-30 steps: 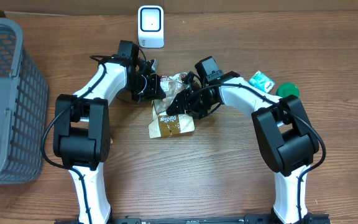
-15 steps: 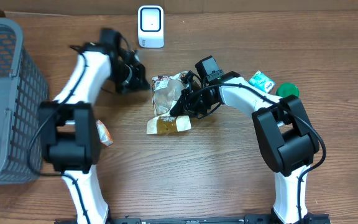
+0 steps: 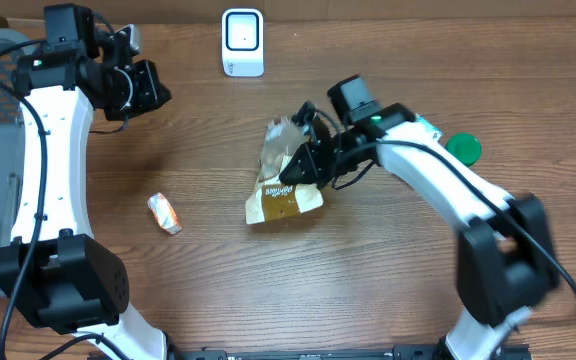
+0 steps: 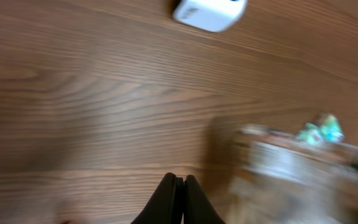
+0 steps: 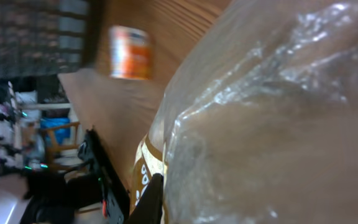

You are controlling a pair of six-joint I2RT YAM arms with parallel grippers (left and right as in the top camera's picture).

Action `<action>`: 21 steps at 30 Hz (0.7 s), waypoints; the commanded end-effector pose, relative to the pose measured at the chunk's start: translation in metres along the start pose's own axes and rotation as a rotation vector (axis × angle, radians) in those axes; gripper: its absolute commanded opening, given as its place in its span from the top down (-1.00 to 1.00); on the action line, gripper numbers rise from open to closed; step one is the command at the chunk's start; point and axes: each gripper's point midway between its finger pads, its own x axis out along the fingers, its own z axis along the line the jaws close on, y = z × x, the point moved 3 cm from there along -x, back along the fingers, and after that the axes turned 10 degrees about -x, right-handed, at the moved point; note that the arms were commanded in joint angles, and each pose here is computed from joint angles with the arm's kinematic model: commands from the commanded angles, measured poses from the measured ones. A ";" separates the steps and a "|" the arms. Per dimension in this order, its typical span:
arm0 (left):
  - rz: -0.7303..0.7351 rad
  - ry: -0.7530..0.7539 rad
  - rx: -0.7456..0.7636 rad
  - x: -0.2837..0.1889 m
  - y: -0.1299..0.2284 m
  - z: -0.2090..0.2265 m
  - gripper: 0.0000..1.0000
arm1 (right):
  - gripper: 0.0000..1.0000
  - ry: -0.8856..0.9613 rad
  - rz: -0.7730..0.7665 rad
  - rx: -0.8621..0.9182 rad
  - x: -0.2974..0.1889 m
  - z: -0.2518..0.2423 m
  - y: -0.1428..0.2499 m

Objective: Scan the item barcode
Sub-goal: 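Grasp the PanTree bag with the right gripper and lift it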

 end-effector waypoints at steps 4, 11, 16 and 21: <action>-0.055 -0.185 0.002 -0.003 -0.013 0.039 0.92 | 0.92 0.012 -0.187 -0.346 -0.069 0.071 -0.026; -0.057 -0.227 0.093 -0.008 -0.017 0.053 0.90 | 0.92 -0.141 -0.241 -0.556 -0.085 0.111 -0.022; -0.066 -0.267 0.105 -0.013 -0.020 0.064 0.33 | 0.92 -0.196 -0.262 -0.657 -0.087 0.120 -0.021; -0.081 -0.353 0.097 -0.018 -0.023 0.078 -0.98 | 0.92 -0.192 -0.261 -0.650 -0.087 0.119 -0.022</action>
